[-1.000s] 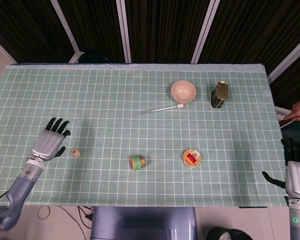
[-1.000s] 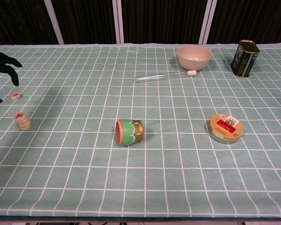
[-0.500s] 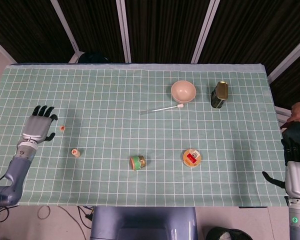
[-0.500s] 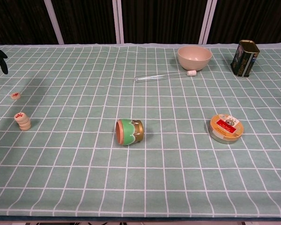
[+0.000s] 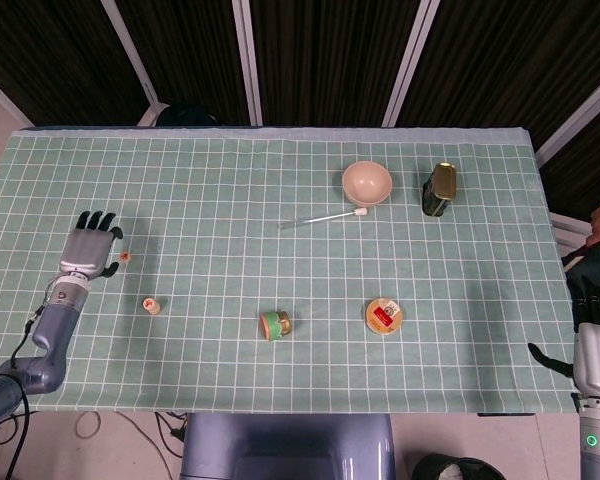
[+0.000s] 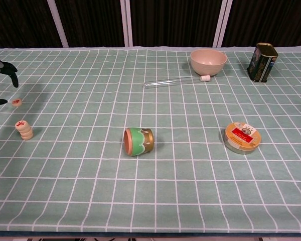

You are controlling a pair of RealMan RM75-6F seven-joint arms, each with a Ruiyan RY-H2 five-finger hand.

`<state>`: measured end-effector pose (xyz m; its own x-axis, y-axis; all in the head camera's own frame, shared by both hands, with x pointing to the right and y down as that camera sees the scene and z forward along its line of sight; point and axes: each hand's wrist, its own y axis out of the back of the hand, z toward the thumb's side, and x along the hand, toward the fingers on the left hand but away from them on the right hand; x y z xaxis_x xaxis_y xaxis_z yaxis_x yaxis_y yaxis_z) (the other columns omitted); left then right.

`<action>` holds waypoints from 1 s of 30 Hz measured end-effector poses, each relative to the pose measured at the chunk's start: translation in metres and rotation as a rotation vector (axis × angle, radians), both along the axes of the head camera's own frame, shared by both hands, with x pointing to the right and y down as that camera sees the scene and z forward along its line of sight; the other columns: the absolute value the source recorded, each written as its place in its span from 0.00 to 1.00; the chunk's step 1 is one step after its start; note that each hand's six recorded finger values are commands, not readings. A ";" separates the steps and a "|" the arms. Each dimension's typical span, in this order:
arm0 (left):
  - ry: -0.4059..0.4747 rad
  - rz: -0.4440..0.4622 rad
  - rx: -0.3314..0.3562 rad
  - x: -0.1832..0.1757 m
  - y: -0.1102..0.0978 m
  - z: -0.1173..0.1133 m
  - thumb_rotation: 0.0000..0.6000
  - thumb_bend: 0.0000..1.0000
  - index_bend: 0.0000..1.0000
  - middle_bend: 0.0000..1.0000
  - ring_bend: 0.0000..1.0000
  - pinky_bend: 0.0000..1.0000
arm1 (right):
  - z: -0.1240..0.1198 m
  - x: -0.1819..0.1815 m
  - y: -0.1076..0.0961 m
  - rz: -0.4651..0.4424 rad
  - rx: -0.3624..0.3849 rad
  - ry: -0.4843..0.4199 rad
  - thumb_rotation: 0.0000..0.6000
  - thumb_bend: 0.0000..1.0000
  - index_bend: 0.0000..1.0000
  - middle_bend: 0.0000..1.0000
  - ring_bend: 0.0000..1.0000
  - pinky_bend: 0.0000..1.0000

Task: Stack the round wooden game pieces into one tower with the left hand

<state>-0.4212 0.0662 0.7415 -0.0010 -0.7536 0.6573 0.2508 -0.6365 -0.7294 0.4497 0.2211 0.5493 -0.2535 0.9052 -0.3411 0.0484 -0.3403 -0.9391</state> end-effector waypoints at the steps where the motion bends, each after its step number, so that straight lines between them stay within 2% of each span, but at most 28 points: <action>1: -0.002 0.005 -0.001 0.001 0.000 0.001 1.00 0.28 0.36 0.08 0.00 0.00 | 0.000 0.000 0.000 0.000 -0.001 0.000 1.00 0.23 0.05 0.01 0.04 0.00; 20: -0.055 0.030 -0.028 0.005 0.006 0.016 1.00 0.29 0.42 0.10 0.00 0.00 | 0.000 0.000 0.000 0.006 0.002 0.005 1.00 0.23 0.05 0.01 0.04 0.00; 30: -0.055 0.033 -0.023 0.006 0.007 0.018 1.00 0.30 0.42 0.10 0.00 0.00 | 0.000 0.000 0.000 0.007 0.002 0.004 1.00 0.23 0.05 0.01 0.04 0.00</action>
